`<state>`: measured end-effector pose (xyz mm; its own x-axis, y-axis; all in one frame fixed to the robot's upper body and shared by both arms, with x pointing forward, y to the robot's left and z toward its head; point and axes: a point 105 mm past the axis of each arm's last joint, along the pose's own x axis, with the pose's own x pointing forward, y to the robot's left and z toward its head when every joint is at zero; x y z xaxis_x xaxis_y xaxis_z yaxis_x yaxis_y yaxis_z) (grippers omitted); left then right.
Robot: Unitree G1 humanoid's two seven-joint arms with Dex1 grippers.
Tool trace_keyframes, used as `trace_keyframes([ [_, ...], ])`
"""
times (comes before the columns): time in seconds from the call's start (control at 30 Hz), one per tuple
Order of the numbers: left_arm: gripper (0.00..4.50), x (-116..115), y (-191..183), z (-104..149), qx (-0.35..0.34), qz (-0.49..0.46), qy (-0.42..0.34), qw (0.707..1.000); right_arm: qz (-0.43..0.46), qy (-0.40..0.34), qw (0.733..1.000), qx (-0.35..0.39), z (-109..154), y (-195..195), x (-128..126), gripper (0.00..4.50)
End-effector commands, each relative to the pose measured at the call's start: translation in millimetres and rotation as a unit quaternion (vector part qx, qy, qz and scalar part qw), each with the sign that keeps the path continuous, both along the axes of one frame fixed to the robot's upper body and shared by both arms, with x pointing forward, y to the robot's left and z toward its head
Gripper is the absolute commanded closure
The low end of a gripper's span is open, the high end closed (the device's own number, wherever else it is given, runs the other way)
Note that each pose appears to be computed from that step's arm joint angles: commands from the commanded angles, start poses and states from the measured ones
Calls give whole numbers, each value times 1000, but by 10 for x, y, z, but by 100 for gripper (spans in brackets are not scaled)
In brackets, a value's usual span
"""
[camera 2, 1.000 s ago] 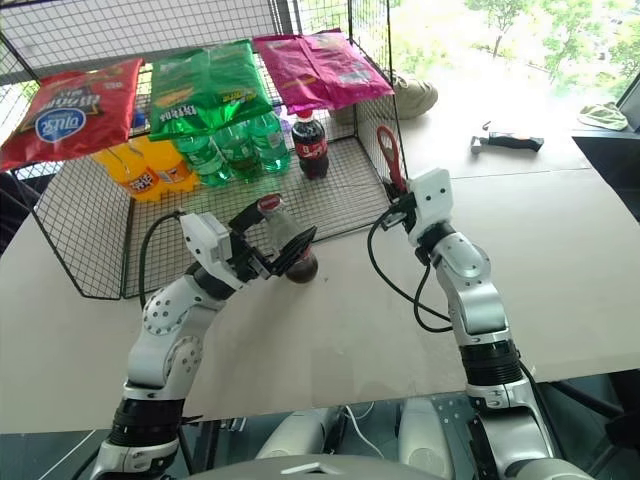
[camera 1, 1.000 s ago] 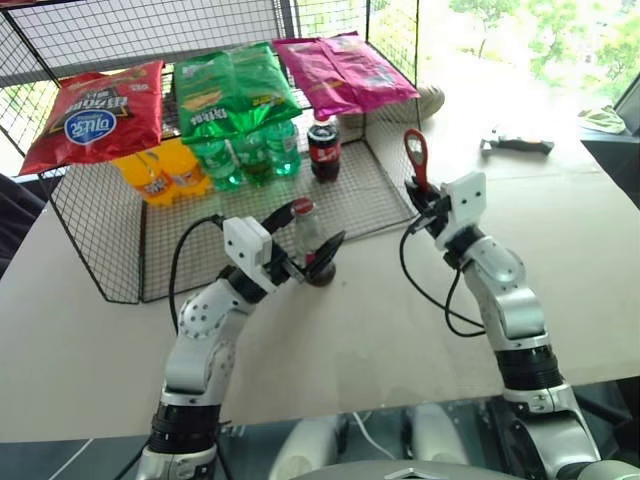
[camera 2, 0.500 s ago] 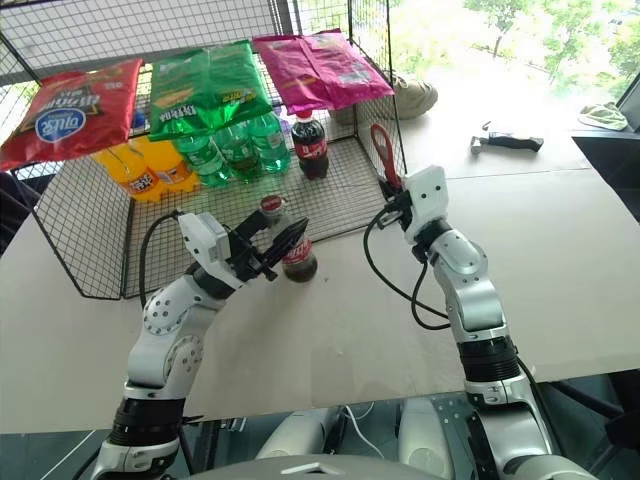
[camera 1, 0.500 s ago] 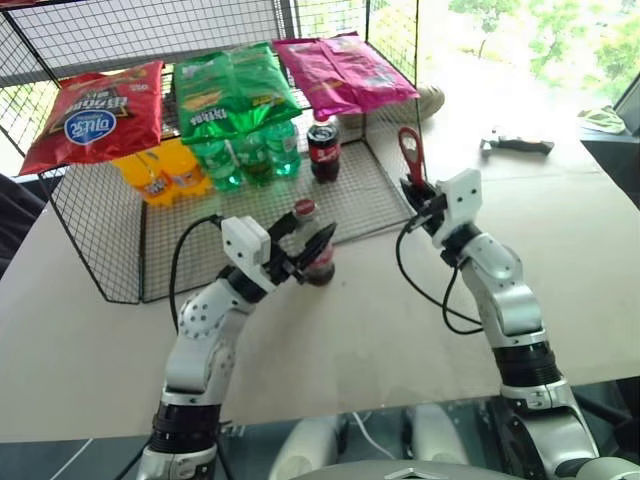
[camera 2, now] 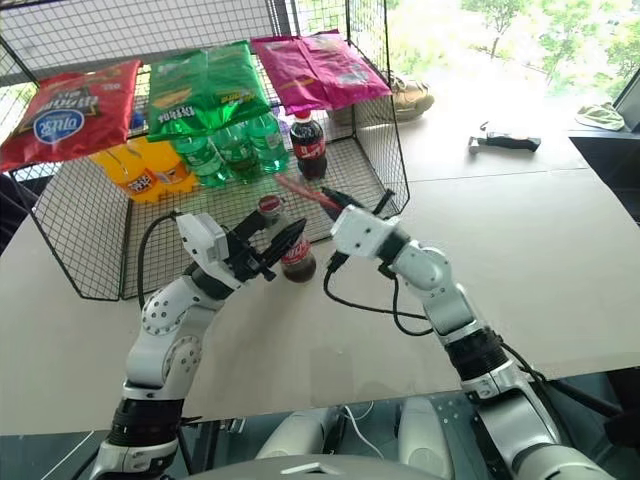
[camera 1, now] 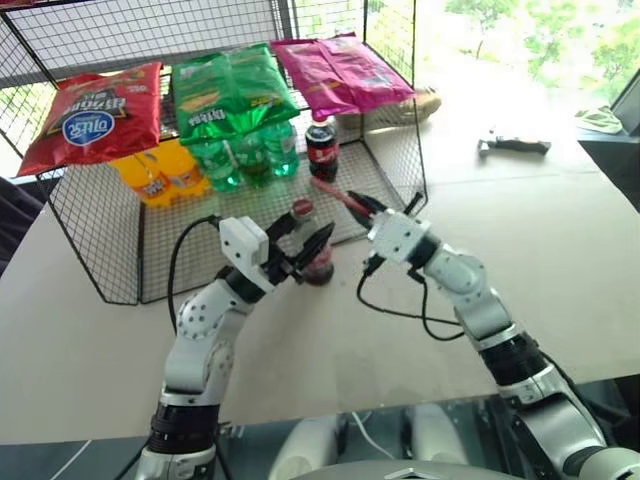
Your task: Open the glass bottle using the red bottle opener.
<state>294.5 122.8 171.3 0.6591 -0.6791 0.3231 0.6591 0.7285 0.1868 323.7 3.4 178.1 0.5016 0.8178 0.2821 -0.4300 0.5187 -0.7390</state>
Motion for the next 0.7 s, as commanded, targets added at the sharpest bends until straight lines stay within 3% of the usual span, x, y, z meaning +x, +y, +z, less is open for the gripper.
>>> trace_keyframes([
  [0.03, 260, 25, 25, -4, -1, 5, 3, 1000, 24, -47, 999, -3, 40, 168, -37, 450],
  [0.37, 260, 47, 35, -12, -5, 7, 7, 1000, 15, -126, 989, -75, -190, 249, 15, 450],
  [0.7, 260, 61, 36, -31, -4, 4, 11, 1000, 4, -239, 967, -91, -70, 340, 8, 450],
])
